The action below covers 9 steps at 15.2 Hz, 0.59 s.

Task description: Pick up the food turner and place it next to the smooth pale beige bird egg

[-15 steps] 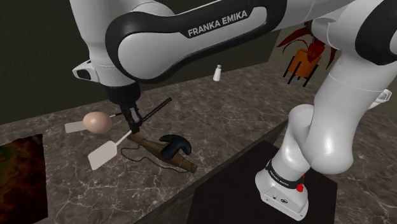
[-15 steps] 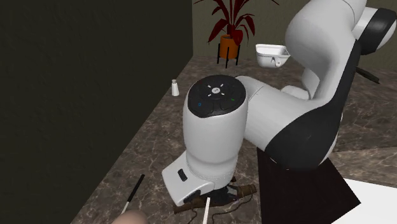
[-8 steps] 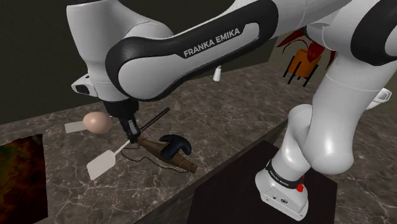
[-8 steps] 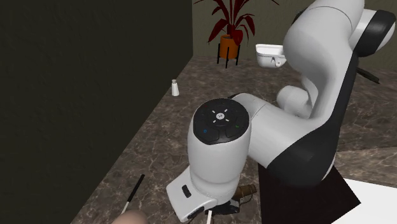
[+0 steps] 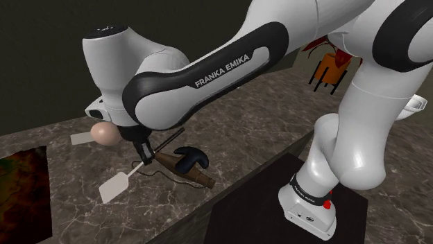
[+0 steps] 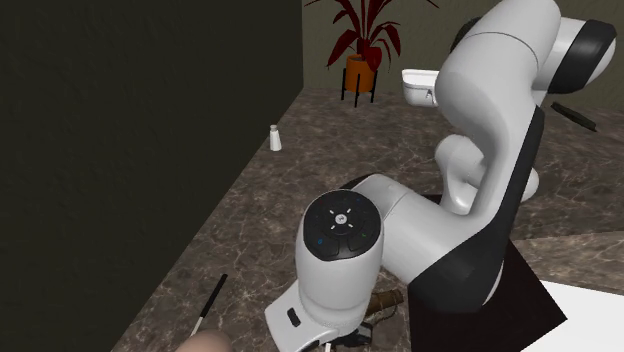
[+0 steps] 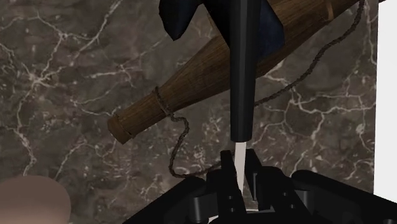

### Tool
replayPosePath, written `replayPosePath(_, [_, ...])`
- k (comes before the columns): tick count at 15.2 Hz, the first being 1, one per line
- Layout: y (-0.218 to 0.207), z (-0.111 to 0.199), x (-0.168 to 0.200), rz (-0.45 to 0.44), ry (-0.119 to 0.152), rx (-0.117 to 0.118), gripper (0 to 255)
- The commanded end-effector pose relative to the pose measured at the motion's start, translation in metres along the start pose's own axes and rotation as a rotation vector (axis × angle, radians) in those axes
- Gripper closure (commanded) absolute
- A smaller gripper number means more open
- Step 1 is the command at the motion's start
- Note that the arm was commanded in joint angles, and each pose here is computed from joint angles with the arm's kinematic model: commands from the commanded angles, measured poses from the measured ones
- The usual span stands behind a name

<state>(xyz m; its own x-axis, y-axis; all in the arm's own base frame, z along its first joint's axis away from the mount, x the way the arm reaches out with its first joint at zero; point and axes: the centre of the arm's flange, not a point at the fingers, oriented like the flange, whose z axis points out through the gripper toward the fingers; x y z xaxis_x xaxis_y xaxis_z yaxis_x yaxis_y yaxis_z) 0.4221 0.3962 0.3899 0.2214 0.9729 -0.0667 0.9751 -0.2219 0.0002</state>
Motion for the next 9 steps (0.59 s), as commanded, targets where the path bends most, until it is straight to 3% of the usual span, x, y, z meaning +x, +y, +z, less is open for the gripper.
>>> replayPosePath(1, [-0.001, 0.011, 0.001, 0.0, 0.0, 0.0, 255])
replayPosePath(9, [-0.001, 0.053, 0.004, 0.0, 0.0, 0.0, 255])
